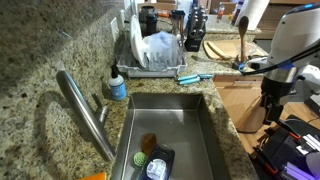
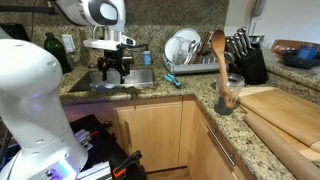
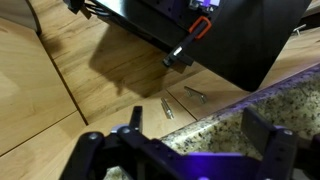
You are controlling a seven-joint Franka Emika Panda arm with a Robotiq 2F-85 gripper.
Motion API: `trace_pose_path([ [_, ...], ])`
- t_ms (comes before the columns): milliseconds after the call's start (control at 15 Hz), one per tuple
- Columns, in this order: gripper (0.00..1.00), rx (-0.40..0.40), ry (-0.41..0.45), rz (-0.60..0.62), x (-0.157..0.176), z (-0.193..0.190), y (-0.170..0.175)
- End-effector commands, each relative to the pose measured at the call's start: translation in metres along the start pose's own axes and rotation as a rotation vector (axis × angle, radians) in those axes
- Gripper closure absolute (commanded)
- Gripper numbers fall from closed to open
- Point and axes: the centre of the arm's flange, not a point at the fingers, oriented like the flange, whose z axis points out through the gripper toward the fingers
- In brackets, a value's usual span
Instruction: Open the tap
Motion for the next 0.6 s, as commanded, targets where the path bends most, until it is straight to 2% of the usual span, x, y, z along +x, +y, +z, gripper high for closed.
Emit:
trace_pose_path([
  [0, 0.0, -0.067, 0.12, 0.024, 0.025, 0.019, -0.018],
  [67, 0.0, -0.085, 0.191, -0.04, 0.051, 0.024, -0.049],
  [200, 0.0, -0.146, 0.286, -0.121, 0.071, 0.016, -0.094],
  [400, 0.0, -0.186, 0.478, -0.229, 0.109, 0.013, -0.169],
  [533, 0.0, -0.215, 0.618, -0.282, 0.125, 0.005, -0.177],
])
